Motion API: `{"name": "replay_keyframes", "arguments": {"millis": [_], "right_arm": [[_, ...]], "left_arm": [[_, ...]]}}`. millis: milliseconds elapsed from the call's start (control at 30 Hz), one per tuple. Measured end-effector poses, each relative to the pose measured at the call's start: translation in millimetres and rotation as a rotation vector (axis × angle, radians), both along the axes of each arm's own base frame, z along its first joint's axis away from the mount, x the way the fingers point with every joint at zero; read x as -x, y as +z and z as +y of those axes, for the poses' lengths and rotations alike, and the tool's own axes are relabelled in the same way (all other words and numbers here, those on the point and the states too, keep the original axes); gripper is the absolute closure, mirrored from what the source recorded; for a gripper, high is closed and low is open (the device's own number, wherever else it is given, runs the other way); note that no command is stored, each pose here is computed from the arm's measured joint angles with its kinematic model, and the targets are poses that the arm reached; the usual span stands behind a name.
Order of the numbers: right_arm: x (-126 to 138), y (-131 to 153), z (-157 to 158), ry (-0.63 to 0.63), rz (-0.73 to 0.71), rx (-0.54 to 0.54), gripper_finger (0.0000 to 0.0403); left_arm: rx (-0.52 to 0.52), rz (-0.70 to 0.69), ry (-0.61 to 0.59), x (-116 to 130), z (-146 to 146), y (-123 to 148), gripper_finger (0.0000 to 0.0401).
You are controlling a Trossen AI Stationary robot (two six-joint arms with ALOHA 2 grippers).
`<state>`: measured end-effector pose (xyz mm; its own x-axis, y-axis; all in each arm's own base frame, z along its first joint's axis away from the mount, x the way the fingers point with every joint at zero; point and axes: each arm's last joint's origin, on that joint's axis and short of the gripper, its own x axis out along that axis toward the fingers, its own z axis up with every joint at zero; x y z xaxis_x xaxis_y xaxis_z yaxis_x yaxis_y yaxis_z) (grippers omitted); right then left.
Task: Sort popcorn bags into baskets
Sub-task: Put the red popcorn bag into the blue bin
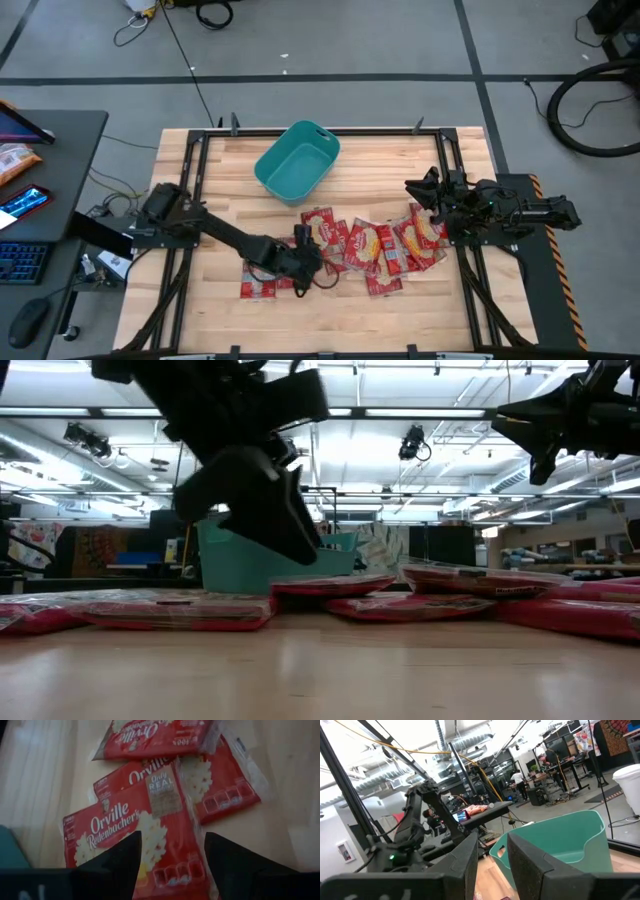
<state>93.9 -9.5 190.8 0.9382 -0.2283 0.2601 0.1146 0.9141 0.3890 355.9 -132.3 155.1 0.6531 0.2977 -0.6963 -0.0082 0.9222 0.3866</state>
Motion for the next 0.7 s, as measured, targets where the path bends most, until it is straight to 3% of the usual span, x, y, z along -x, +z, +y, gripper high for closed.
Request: {"name": "replay_keyframes", "arguments": {"millis": [233, 467, 700], "right_arm": [[0.0, -0.1, 0.0, 0.000, 0.000, 0.000, 0.0291], [0.0, -0.1, 0.0, 0.000, 0.000, 0.000, 0.0291], [0.0, -0.1, 0.0, 0.000, 0.000, 0.000, 0.0291]], "left_arm": [[-0.054, 0.027, 0.024, -15.9, -15.1, -12.2, 0.0181], [-0.099, 0.099, 0.088, -11.9, -9.8, -24.9, 0.0185], [-0.089, 0.165, 0.125, -7.5, -2.1, -27.7, 0.0237]]}}
